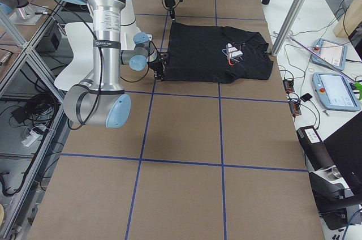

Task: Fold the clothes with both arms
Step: 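Grasp the hem corners with both grippers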

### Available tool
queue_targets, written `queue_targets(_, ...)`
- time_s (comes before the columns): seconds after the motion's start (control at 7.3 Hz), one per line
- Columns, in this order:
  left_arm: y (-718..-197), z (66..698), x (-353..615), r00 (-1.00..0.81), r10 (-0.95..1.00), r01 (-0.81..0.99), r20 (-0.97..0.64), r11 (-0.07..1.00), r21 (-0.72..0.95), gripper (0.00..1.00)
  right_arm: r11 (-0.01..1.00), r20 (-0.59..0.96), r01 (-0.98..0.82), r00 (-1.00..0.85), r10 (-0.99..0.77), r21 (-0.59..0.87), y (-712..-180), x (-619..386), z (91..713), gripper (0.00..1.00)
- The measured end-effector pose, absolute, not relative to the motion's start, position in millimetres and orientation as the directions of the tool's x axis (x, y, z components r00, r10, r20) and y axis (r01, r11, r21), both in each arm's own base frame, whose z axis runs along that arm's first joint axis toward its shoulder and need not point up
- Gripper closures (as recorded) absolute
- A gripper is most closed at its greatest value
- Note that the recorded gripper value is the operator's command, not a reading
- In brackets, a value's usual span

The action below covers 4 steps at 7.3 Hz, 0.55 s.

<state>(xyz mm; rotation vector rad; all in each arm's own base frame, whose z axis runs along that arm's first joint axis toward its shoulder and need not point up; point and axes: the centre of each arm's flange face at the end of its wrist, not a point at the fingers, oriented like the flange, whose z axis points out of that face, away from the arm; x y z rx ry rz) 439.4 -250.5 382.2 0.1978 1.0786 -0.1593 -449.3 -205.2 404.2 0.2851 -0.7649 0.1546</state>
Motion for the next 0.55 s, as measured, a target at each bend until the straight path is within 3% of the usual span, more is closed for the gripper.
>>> queue_targets(0.41, -250.7, 383.5, 438.9, 0.466, -0.033, 0.225, -0.884, 0.971, 0.082, 1.0, 0.949, 0.697, -0.239, 0.716, 0.03, 0.204, -207.6, -448.3, 405.2, 0.81)
queue_targets(0.55, -250.9, 383.6, 438.8, 0.466, -0.034, 0.225, -0.884, 0.971, 0.082, 1.0, 0.949, 0.696, -0.239, 0.717, 0.03, 0.205, -208.2, -447.8, 405.7, 1.0)
